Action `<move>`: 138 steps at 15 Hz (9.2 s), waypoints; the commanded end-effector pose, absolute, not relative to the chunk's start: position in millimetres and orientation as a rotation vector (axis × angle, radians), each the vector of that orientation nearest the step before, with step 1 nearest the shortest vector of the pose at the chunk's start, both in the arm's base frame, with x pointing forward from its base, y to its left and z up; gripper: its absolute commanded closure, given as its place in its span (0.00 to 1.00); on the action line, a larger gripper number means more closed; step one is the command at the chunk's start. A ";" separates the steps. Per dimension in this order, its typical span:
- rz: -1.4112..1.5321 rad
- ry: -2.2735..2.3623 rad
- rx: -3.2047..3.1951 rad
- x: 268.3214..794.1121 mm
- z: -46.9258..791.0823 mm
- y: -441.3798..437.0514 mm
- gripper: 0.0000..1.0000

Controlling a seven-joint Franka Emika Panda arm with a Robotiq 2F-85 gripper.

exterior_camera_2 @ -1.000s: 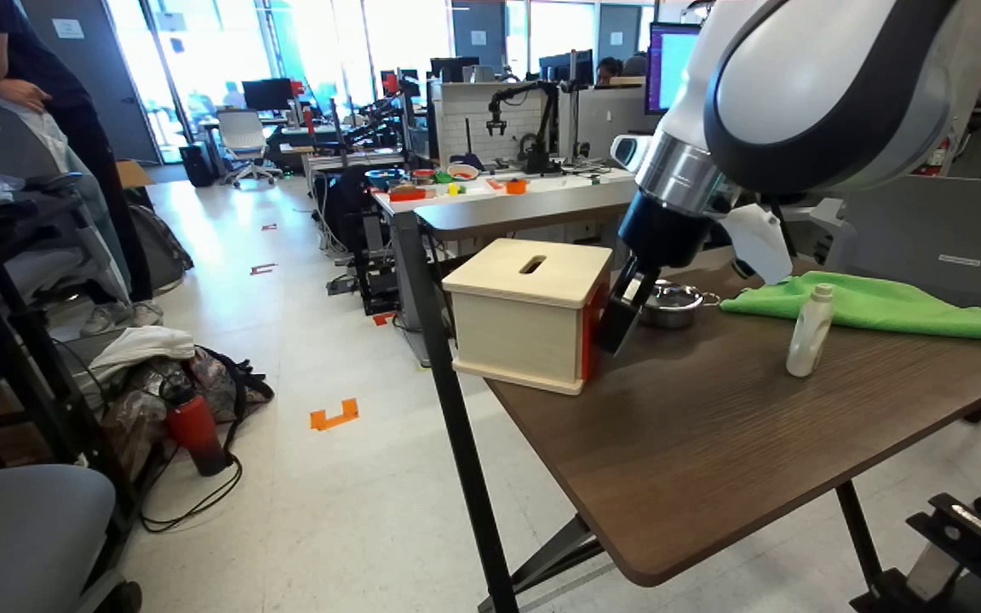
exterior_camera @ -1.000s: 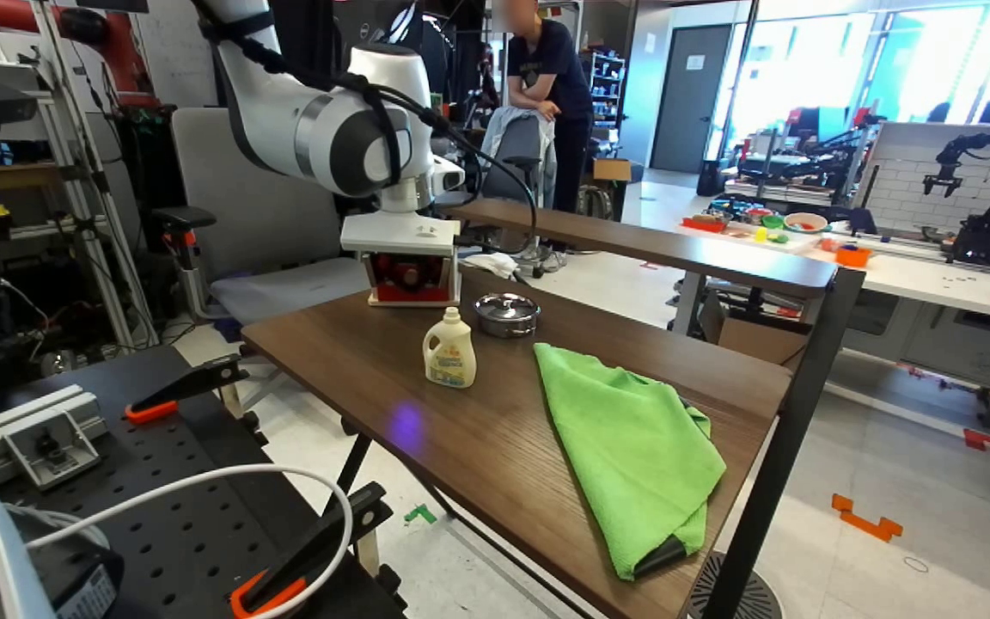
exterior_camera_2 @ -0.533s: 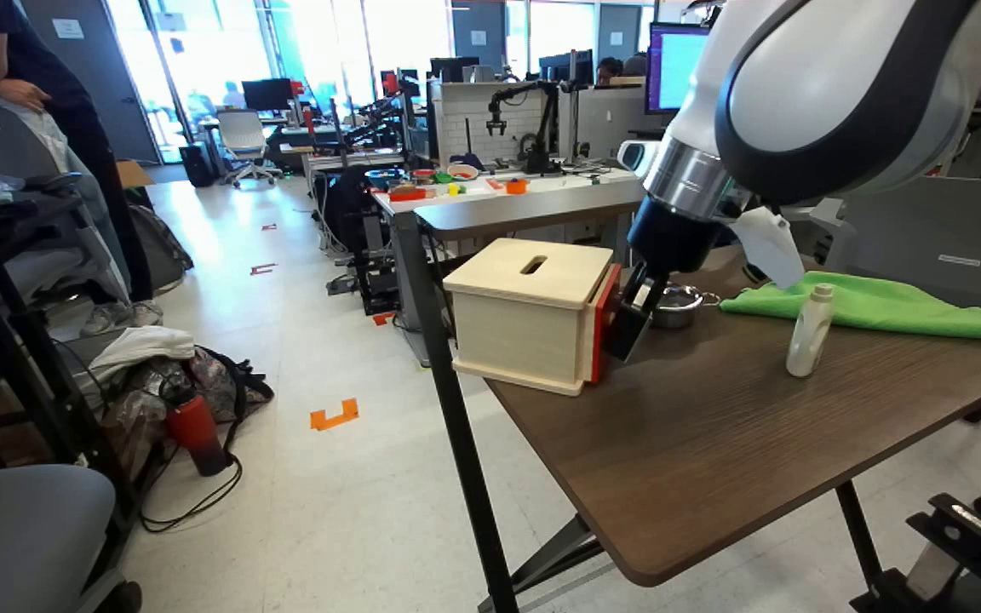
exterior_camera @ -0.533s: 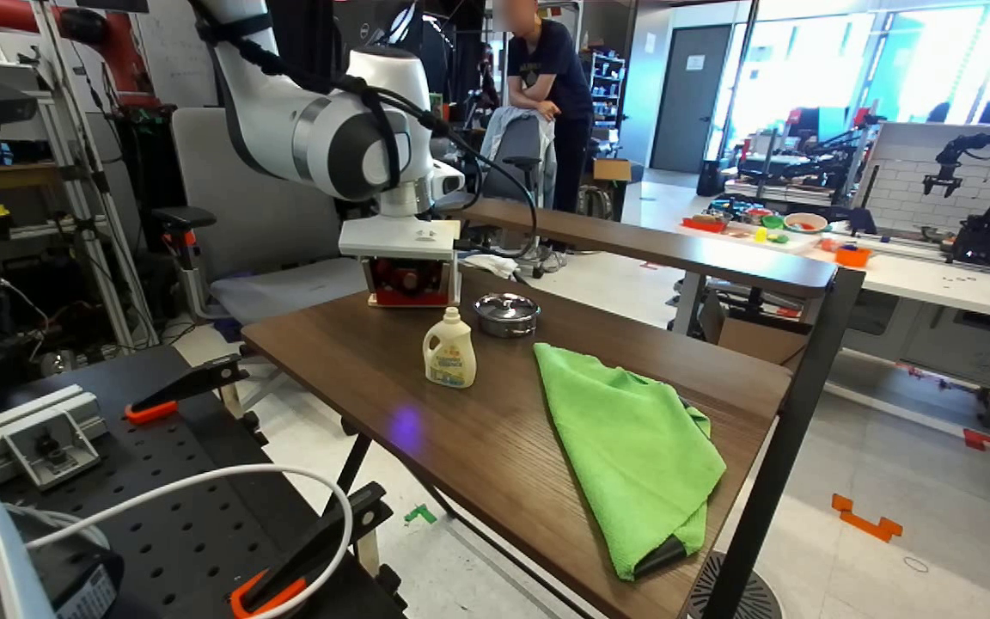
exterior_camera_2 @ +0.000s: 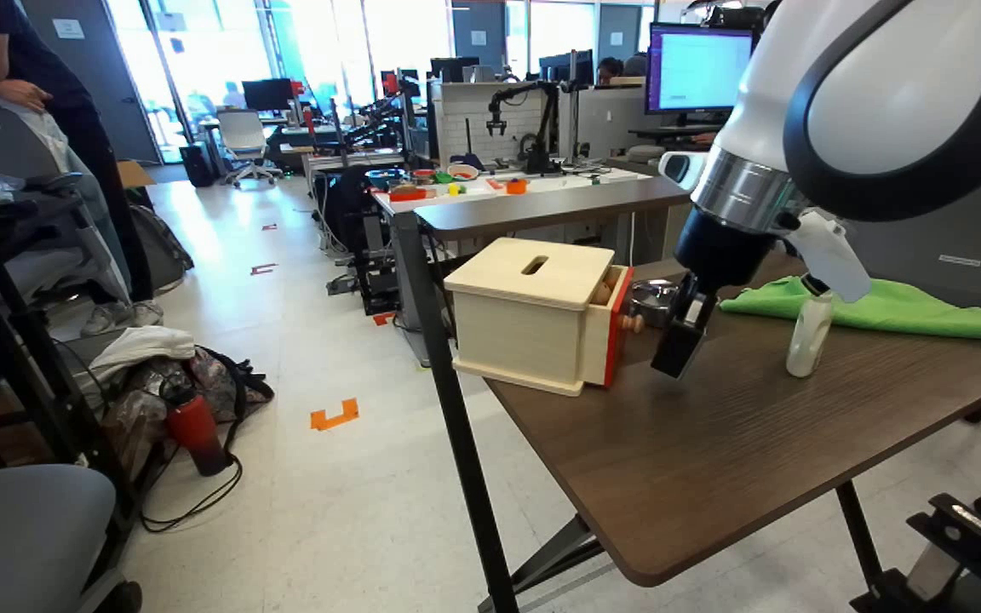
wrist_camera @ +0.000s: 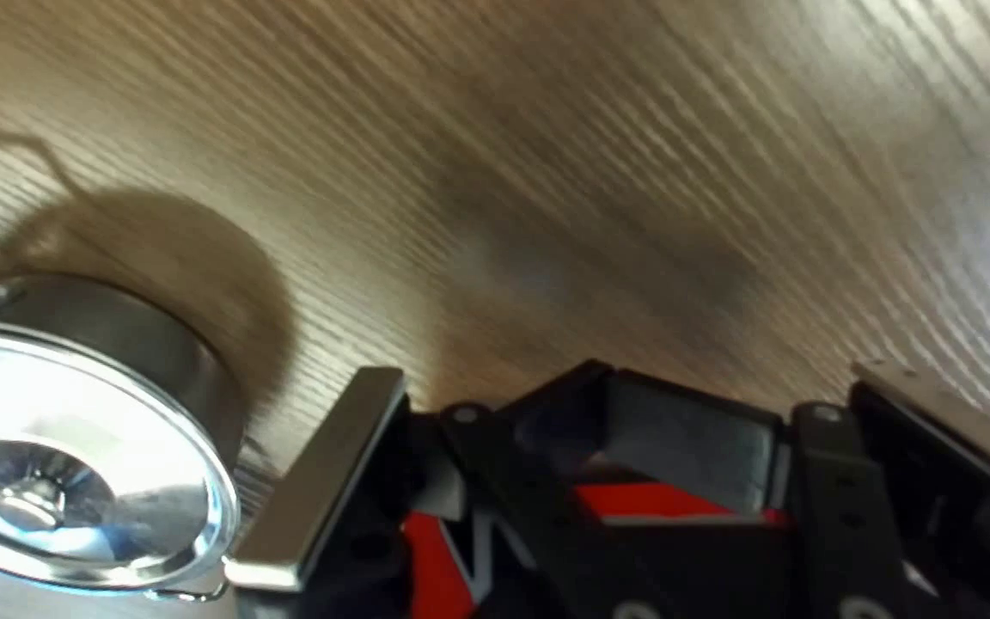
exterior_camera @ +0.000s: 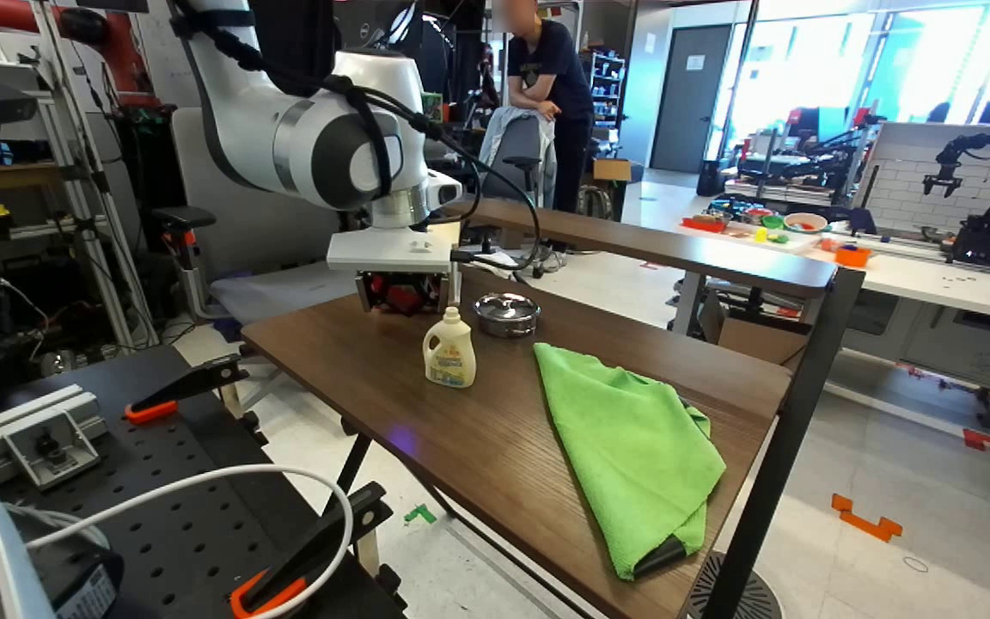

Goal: Open the drawer and remove the plush toy and put it on the table

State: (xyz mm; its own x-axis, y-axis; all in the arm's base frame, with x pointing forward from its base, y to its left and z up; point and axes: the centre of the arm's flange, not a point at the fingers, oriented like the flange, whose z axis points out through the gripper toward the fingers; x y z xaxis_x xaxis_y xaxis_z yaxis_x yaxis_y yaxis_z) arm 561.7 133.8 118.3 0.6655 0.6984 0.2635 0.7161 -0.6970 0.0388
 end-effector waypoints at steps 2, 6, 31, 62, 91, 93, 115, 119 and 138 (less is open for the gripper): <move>-0.404 -1.174 -2.863 532.3 128.1 111.1 1.00; -0.420 -1.113 -2.905 533.8 132.5 102.2 0.61; -0.565 -0.992 -2.922 576.1 157.8 154.4 0.43; -0.516 -1.045 -2.864 512.8 155.1 123.5 0.93; -0.448 -1.049 -2.934 531.4 244.0 143.2 0.00; -0.454 -0.993 -2.936 536.2 241.7 148.2 0.00; -0.491 -0.387 -2.978 564.3 185.3 166.5 0.15; -0.498 -0.352 -2.978 566.6 180.6 164.7 0.47; -0.701 -0.136 -2.941 582.3 260.4 91.3 0.97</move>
State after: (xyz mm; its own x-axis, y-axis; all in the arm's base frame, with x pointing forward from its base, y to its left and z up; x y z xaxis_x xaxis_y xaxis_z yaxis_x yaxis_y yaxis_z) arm 593.0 124.2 237.9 0.8943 0.1022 0.4356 0.1537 -0.9845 -0.0846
